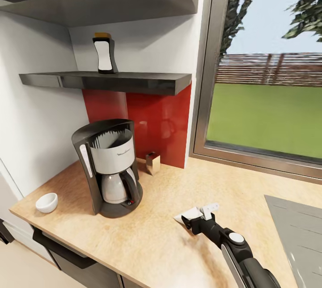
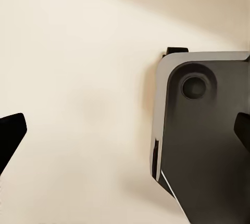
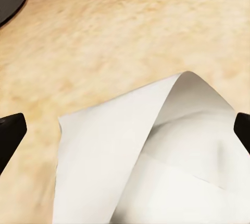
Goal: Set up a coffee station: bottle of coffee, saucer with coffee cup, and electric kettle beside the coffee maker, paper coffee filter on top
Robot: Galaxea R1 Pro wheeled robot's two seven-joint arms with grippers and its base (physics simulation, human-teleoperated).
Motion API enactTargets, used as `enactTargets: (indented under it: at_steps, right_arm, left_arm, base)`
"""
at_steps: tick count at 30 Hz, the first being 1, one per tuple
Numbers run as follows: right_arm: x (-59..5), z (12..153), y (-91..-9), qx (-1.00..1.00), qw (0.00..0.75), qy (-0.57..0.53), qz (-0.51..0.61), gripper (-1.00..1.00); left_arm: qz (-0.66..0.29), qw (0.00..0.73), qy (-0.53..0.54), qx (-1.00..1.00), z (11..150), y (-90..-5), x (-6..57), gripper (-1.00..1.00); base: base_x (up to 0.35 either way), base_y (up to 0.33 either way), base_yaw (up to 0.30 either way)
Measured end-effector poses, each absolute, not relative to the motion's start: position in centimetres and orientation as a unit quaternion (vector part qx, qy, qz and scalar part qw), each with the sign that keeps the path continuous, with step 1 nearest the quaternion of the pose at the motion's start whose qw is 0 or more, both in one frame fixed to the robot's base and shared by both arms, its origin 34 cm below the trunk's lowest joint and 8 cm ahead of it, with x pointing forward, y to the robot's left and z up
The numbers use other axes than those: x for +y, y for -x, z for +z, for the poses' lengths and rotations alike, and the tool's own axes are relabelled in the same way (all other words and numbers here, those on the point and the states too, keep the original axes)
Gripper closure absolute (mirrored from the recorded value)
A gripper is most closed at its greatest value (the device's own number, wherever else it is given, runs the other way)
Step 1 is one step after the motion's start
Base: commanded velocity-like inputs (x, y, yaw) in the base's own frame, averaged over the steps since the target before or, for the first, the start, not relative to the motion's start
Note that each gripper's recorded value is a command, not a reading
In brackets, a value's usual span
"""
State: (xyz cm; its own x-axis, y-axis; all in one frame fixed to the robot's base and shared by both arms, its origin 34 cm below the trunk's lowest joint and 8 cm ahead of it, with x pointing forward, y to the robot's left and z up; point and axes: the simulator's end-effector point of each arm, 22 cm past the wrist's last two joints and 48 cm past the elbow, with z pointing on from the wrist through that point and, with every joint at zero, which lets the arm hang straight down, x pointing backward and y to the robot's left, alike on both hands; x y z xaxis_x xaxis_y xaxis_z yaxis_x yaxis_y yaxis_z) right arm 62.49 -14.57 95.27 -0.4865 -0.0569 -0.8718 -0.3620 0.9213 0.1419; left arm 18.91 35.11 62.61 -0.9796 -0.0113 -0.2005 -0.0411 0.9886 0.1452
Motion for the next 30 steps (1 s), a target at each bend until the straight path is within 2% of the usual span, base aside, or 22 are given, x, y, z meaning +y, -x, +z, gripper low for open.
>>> enactTargets:
  at_steps: [24,25,30]
  right_arm:
    - [-14.0,94.5,-62.1,0.851,0.484,0.126,0.162,-1.00]
    - [-14.0,94.0,-61.9,0.854,0.479,0.125,0.163,1.00]
    - [-14.1,92.3,-61.3,0.864,0.461,0.121,0.163,1.00]
  left_arm:
    - [0.075,0.100,0.013,0.992,62.6,-18.9,35.2,-1.00]
    - [0.075,0.100,0.013,0.992,62.6,-18.9,35.2,-1.00]
    - [0.075,0.100,0.013,0.992,62.6,-18.9,35.2,-1.00]
  base:
    - [0.000,0.000,0.000]
    - [0.000,0.000,0.000]
    - [0.000,0.000,0.000]
